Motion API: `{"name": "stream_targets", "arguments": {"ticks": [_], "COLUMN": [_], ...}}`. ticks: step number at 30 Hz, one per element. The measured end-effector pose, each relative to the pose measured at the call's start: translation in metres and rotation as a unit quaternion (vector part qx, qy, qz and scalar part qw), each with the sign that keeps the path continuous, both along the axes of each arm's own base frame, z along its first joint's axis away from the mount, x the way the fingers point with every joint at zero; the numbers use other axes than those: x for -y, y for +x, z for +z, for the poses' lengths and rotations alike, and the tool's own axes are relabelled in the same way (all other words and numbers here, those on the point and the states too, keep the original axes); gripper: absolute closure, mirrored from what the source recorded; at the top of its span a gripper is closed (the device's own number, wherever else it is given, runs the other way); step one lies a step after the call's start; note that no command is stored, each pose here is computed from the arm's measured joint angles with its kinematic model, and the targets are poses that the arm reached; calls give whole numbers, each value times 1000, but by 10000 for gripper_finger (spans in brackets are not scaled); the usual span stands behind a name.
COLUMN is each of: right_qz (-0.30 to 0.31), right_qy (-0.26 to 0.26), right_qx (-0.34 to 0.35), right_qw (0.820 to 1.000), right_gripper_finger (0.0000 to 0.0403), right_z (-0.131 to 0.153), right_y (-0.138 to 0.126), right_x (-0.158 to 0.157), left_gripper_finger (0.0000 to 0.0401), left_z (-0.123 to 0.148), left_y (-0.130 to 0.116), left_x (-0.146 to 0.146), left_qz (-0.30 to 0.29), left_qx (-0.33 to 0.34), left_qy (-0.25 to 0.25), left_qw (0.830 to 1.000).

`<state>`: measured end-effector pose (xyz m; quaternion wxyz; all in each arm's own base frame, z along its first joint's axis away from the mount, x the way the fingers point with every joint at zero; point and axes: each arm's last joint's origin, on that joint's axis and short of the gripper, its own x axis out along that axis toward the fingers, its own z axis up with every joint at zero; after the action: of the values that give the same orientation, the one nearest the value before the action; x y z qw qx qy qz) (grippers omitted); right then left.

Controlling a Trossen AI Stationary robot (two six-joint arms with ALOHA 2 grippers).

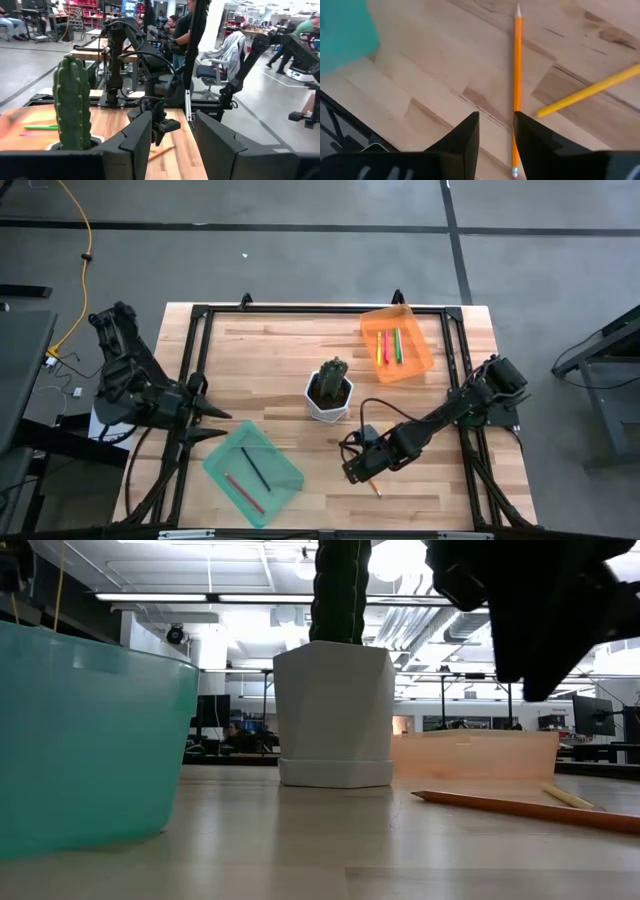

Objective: Sort pens & pencils
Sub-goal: Put the orange pencil into the green bin

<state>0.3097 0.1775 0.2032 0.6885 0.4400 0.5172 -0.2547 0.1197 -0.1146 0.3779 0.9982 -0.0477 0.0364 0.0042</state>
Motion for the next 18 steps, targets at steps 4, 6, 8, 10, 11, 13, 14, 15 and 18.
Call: {"name": "stream_targets", "arguments": {"ticks": [4,6,8,10,11,13,14,15,18], "right_qz": [-12,-12,-8,-2,0,3,3,5,17], "right_qy": [6,8,5,2,0,-3,-5,-6,-1], "right_qx": [-3,-8,-6,-6,-7,-9,-12,-15,-14], "right_qw": [1000,1000,1000,1000,1000,1000,1000,1000,1000], "right_gripper_finger": [290,290,290,290,290,290,290,290,290], "right_z": [0,0,0,0,0,-3,-5,-8,-15], "right_y": [0,-1,0,0,-1,1,2,3,8], "right_x": [0,0,1,1,1,2,2,2,1], "left_gripper_finger": [263,263,263,263,263,263,263,263,263], "left_z": [-1,-1,-1,-1,-1,-1,-1,-1,-1], "left_y": [-5,-7,-9,-10,-10,-10,-10,-10,-10], "left_x": [5,6,7,8,8,7,7,7,7], "left_qz": [17,25,29,34,36,37,39,42,48], "left_qx": [2,3,4,5,5,6,6,6,6], "left_qy": [5,7,6,1,-1,-4,-5,-7,-11], "left_qw": [1000,1000,1000,999,999,999,999,999,999]}}
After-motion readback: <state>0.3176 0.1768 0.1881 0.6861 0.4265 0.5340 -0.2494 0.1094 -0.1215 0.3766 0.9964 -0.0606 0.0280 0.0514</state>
